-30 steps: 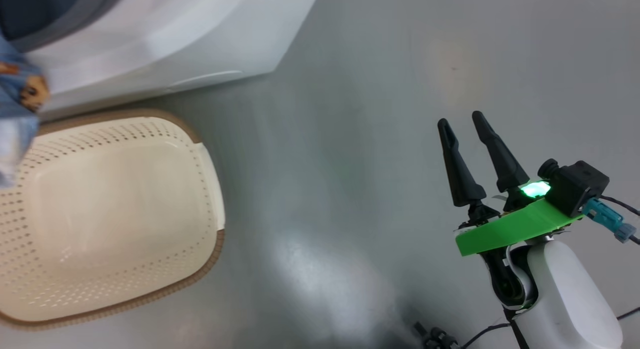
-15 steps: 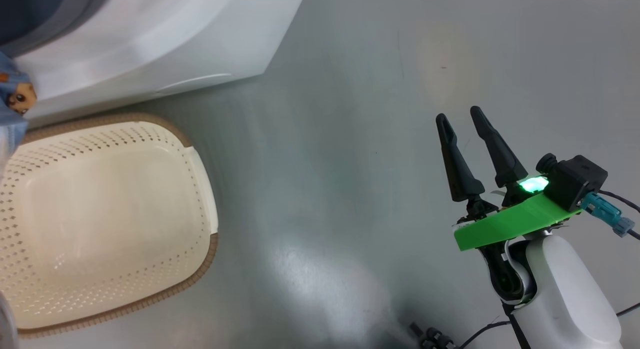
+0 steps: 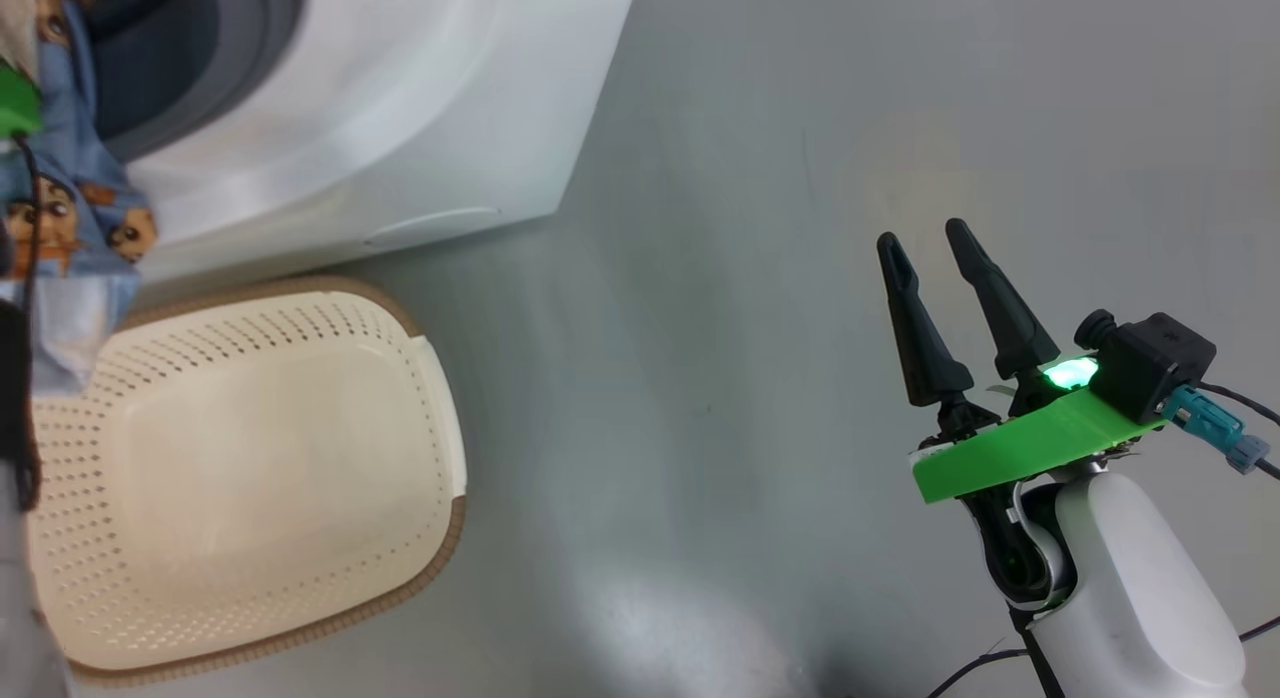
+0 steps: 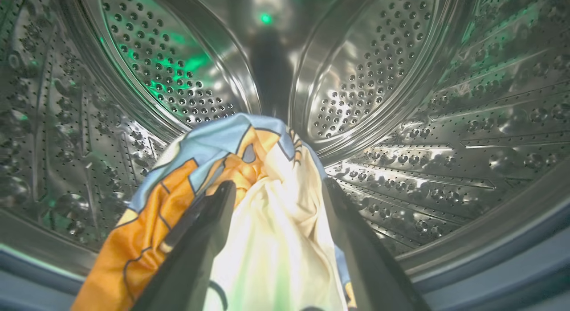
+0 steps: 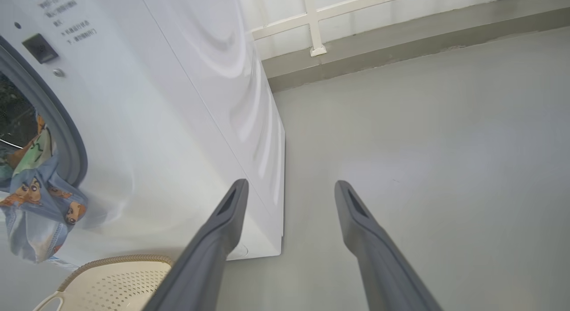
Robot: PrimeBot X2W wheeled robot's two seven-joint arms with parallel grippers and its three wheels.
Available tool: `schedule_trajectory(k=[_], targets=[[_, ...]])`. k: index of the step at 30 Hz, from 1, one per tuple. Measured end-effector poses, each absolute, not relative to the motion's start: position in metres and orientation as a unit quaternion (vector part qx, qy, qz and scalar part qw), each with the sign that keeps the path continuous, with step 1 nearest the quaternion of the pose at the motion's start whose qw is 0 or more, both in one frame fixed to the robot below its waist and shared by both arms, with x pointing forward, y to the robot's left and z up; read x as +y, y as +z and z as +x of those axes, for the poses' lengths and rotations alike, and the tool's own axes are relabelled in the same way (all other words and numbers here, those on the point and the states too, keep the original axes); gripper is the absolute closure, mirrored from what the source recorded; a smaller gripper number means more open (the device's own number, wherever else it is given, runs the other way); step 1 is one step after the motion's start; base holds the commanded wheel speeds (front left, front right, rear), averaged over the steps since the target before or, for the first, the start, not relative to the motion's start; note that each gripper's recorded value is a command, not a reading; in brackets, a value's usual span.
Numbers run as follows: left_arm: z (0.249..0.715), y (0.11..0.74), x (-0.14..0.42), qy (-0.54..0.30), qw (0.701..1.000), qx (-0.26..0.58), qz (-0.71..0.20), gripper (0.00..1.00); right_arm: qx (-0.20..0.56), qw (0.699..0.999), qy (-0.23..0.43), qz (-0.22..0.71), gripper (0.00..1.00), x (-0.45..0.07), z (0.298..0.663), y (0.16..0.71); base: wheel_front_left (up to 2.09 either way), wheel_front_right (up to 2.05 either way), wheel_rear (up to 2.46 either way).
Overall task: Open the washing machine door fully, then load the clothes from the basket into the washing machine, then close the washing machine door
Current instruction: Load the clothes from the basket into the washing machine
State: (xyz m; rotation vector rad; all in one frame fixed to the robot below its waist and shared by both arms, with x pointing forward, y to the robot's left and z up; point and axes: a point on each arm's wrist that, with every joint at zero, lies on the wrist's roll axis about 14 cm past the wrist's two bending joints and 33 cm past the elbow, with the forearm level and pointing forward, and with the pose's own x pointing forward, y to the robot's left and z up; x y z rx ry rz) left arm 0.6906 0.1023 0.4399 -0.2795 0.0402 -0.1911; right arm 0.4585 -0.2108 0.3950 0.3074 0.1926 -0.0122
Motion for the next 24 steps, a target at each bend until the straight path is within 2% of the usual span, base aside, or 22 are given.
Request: schedule_trajectory(k=[13,24], targets=[[0.629,0.457,0.113,-0.111,0.987,-0.003,-0.113,0.00,0.047,0.985,0.020,0.164,0.00,-0.197,0.465,0.433,0.00,0.00,0.00],[0.560,0.457,0.132,-0.104,0.989,-0.004,-0.103,0.00,0.029,0.986,0.033,0.162,0.00,-0.194,0.461,0.451,0.00,0.00,0.00]])
